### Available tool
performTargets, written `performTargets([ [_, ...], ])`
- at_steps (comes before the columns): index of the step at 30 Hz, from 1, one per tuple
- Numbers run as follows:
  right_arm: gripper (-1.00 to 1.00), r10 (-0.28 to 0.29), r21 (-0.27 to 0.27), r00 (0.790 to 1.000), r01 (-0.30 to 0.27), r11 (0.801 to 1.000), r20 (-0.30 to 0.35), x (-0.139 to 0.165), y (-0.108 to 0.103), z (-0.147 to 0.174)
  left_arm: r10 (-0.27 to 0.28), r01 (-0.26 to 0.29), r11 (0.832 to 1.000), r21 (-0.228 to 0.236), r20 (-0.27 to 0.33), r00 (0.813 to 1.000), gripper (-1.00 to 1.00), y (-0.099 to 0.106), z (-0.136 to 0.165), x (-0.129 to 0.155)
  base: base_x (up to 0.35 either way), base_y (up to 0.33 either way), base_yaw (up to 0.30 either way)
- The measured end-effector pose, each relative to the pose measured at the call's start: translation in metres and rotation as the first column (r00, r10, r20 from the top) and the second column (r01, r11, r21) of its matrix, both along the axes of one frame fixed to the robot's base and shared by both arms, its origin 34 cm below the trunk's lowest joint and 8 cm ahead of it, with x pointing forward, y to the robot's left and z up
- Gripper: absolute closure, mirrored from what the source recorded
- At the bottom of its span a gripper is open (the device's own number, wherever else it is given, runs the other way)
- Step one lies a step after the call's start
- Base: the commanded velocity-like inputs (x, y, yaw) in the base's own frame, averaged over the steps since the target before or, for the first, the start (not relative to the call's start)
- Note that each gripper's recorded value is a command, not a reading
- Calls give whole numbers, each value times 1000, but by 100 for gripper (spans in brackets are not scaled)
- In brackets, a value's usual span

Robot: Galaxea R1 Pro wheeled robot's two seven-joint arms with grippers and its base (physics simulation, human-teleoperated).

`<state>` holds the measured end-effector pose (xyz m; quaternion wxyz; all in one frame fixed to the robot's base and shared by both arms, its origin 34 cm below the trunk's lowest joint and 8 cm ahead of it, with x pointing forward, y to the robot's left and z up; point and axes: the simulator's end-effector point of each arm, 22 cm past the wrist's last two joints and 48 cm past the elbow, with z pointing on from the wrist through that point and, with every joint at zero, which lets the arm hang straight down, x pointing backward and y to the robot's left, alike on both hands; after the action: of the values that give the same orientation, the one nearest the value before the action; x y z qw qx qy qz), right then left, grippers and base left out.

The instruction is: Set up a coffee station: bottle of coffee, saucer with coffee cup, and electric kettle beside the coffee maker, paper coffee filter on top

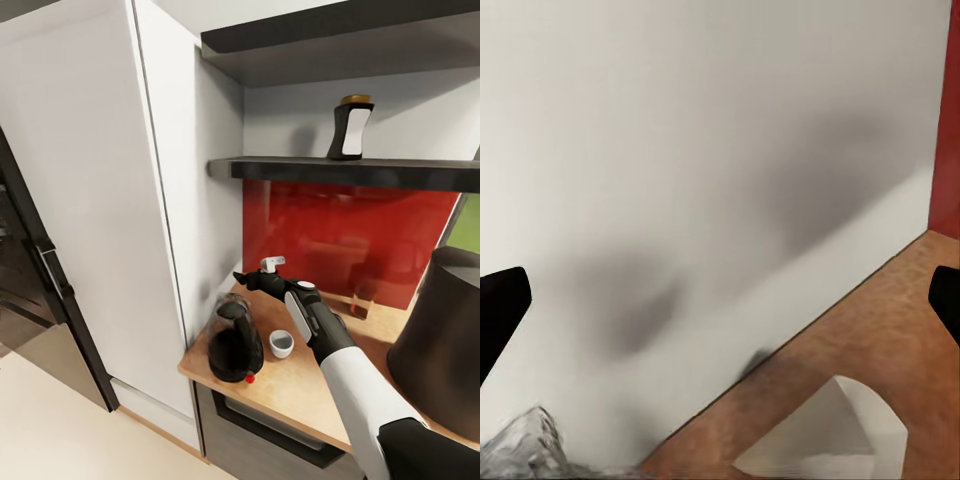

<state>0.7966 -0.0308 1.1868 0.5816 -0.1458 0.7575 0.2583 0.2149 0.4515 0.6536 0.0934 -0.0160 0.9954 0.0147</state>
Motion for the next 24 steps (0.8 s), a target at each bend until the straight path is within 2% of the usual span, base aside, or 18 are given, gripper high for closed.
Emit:
performTargets([
  [12,-100,-48,-33,999,48,998,4,10,-40,-6,-4,4,1000,-2,-1,1000,-100,-2,0,0,147,232,0],
  [24,-100,-60,-45,998,60,997,3,12,-49,-8,-5,5,1000,-3,-3,1000,-100,-2,-1,-1,98,108,0],
])
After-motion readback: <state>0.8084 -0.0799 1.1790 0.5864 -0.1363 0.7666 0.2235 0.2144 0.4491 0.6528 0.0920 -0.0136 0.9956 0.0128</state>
